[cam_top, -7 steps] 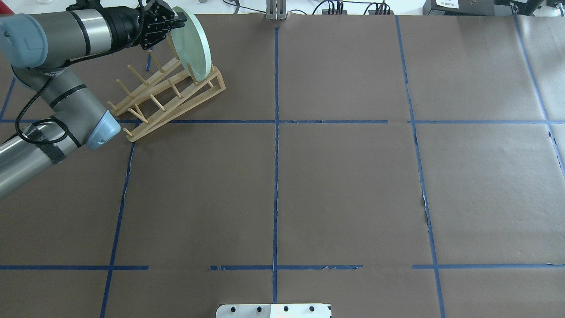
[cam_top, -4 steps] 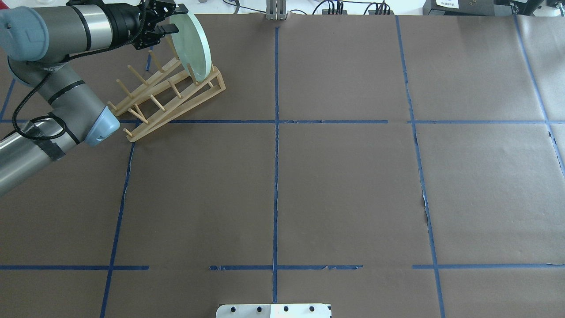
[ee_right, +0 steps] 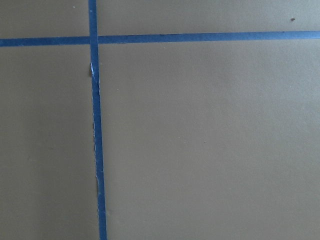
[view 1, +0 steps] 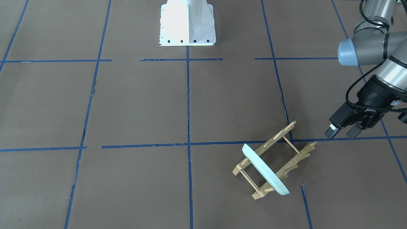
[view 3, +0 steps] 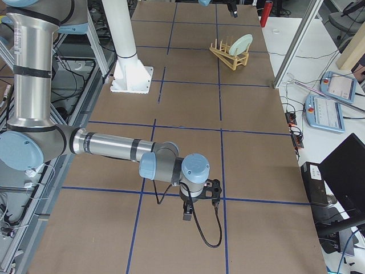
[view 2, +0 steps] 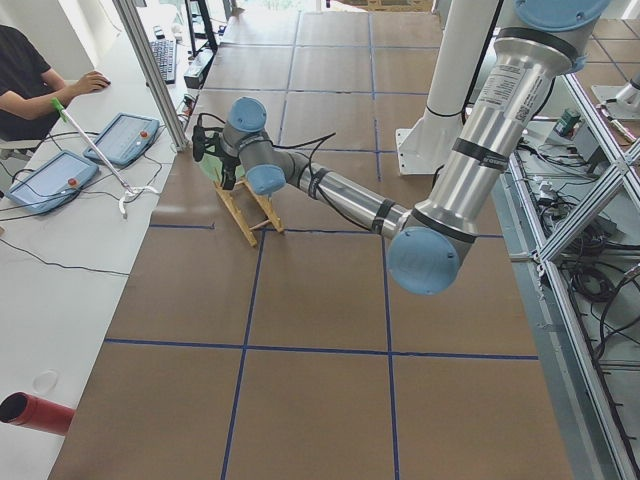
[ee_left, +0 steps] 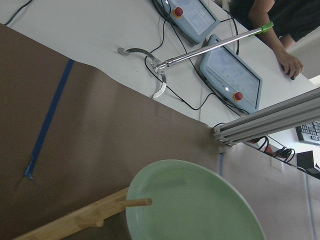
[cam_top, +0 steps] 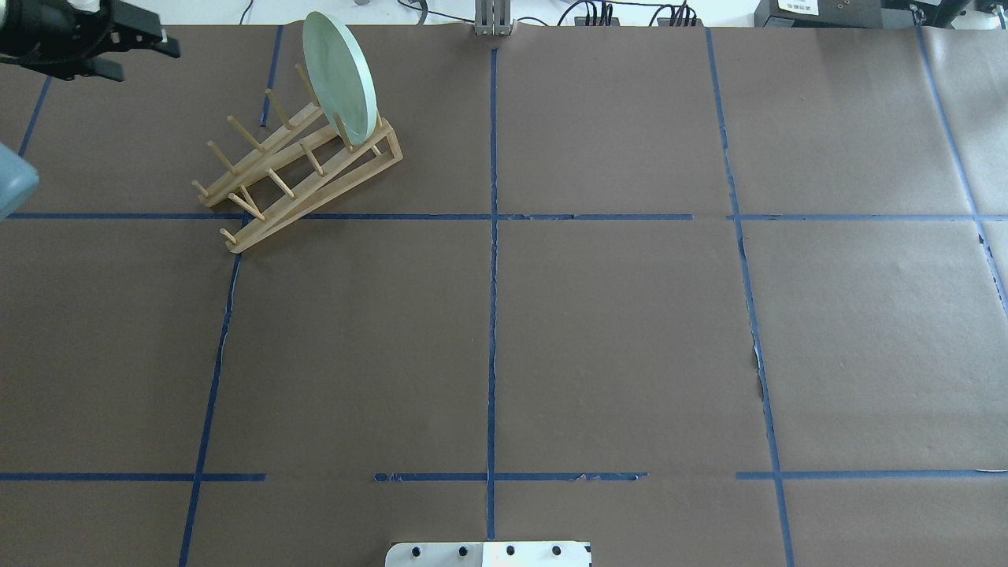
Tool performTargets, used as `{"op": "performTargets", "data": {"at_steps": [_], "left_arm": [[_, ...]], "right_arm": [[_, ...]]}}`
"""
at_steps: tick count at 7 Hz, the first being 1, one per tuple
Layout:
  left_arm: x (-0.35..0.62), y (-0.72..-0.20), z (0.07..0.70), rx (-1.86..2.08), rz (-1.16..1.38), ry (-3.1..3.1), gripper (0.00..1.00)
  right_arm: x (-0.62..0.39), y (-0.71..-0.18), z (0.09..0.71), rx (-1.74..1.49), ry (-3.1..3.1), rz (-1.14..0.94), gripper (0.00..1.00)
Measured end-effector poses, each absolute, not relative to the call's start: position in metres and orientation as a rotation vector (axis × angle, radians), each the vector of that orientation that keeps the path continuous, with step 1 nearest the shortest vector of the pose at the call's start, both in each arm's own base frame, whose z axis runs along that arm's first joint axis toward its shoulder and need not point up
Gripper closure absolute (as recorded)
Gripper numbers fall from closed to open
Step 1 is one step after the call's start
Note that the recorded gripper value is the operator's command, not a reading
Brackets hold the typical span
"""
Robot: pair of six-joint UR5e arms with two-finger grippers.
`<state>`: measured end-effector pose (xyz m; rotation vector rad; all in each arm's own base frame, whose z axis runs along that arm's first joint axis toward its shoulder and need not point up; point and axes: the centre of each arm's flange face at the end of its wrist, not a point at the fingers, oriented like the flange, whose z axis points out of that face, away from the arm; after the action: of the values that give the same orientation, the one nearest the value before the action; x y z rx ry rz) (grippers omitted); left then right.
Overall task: Place plate on rack
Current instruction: 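Open the left gripper and withdraw it away from the rack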
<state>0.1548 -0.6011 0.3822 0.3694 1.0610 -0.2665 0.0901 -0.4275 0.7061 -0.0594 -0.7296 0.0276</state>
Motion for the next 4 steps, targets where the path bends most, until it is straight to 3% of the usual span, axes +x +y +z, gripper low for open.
{"op": "performTargets", "data": {"at_steps": [4], "left_arm": [[0.001, -0.506, 0.584, 0.370, 0.045, 0.741, 0.00]], "right_arm": [[0.090, -0.427, 0.706, -0.060, -0.730, 0.028, 0.00]]}}
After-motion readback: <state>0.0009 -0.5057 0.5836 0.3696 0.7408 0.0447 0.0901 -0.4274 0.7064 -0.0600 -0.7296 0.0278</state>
